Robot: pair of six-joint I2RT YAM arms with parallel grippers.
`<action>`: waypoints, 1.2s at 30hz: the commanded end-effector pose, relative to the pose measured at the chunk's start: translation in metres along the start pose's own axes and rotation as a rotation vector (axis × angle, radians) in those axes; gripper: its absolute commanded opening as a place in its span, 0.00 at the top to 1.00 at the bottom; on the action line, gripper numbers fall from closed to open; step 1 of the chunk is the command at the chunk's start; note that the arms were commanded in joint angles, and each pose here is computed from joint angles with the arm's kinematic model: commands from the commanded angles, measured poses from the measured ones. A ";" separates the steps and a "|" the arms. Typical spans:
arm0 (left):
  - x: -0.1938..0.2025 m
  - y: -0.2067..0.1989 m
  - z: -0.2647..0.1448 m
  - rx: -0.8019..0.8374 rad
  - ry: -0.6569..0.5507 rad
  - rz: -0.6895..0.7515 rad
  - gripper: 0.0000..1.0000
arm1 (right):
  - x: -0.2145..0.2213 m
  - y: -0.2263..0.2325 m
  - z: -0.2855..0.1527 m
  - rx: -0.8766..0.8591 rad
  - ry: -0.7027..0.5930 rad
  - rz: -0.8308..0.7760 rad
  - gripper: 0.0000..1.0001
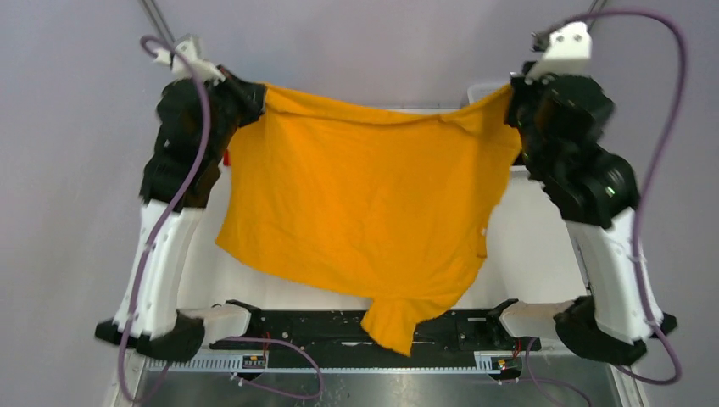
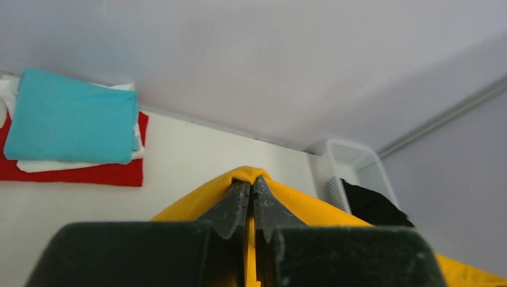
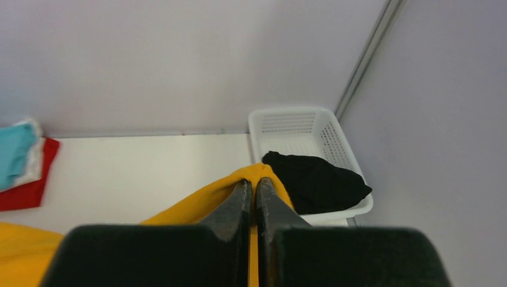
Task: Fold and stack the t-shirts
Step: Flatten out the tshirt
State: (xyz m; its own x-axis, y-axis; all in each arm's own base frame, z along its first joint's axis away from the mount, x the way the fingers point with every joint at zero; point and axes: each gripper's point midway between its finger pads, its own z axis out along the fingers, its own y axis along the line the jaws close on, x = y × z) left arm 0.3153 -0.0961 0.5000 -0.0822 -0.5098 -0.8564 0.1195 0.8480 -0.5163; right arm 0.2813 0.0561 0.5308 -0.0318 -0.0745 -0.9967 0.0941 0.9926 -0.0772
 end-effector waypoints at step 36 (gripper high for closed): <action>0.364 0.209 0.011 -0.294 0.861 -0.081 0.91 | 0.389 0.033 -0.042 -0.036 0.853 0.163 0.95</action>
State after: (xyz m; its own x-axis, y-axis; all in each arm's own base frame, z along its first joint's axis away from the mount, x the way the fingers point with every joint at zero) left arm 0.3262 -0.1136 0.0920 -0.8277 -0.3550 -0.4346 -0.0998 0.8552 -0.5086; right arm 0.2681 0.0703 0.1742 -0.6410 0.0195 -0.7673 -0.0019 0.9996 0.0269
